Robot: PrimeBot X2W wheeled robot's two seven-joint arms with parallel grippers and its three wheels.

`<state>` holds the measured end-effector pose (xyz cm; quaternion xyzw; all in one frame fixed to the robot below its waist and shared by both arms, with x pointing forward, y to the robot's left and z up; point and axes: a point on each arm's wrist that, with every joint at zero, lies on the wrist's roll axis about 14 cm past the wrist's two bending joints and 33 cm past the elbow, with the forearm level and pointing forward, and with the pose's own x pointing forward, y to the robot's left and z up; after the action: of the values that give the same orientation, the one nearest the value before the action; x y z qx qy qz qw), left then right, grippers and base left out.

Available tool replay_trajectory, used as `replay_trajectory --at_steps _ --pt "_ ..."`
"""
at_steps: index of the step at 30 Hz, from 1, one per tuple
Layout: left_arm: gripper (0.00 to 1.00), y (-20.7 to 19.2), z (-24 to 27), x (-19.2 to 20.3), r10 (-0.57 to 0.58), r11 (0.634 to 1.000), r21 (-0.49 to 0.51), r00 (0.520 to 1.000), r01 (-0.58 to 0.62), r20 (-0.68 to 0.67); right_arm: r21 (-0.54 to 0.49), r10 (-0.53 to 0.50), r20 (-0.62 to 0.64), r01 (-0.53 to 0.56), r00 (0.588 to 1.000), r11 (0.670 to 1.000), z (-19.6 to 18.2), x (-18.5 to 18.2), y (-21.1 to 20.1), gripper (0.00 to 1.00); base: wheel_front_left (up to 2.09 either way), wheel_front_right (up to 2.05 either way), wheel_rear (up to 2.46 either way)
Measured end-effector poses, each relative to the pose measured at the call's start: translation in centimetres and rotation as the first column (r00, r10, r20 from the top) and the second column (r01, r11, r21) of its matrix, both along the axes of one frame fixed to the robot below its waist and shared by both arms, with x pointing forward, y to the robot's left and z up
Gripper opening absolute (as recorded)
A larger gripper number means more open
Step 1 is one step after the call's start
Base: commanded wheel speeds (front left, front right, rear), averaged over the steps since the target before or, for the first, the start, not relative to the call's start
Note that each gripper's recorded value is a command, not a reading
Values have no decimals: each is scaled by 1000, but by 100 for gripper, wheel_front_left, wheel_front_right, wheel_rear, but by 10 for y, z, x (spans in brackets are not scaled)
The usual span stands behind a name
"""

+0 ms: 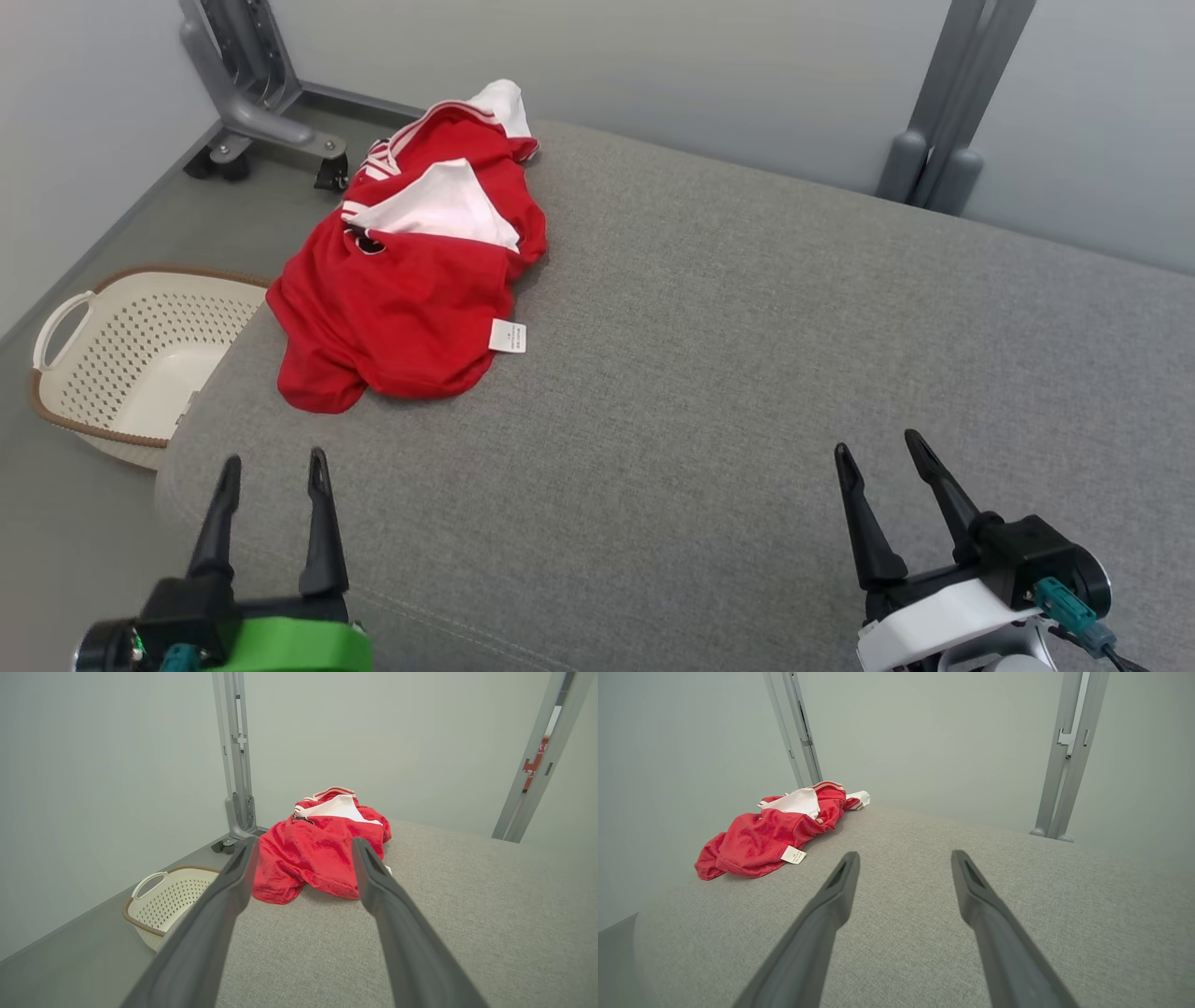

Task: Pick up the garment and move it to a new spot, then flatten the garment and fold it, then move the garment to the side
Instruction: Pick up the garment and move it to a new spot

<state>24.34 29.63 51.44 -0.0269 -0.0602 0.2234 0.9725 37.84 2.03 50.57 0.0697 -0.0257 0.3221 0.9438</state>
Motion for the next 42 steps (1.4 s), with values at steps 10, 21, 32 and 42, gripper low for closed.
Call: replay_trajectory --at_steps 10,21,32,42 --pt "100 36 69 108 -52 981 189 994 33 97 -63 -42 -58 38 997 997 -44 37 -15 100 0 0 0" --pt "100 86 44 233 -93 983 127 959 131 -266 -122 -73 -92 62 993 991 -83 68 -37 100 0 0 0" --pt "100 98 -63 265 -119 993 -56 796 107 -594 -150 -157 -137 136 978 979 -119 88 -69 100 0 0 0" --pt "100 88 -132 273 -152 988 -98 713 117 -684 -164 -230 -159 204 960 965 -138 94 -93 100 0 0 0"
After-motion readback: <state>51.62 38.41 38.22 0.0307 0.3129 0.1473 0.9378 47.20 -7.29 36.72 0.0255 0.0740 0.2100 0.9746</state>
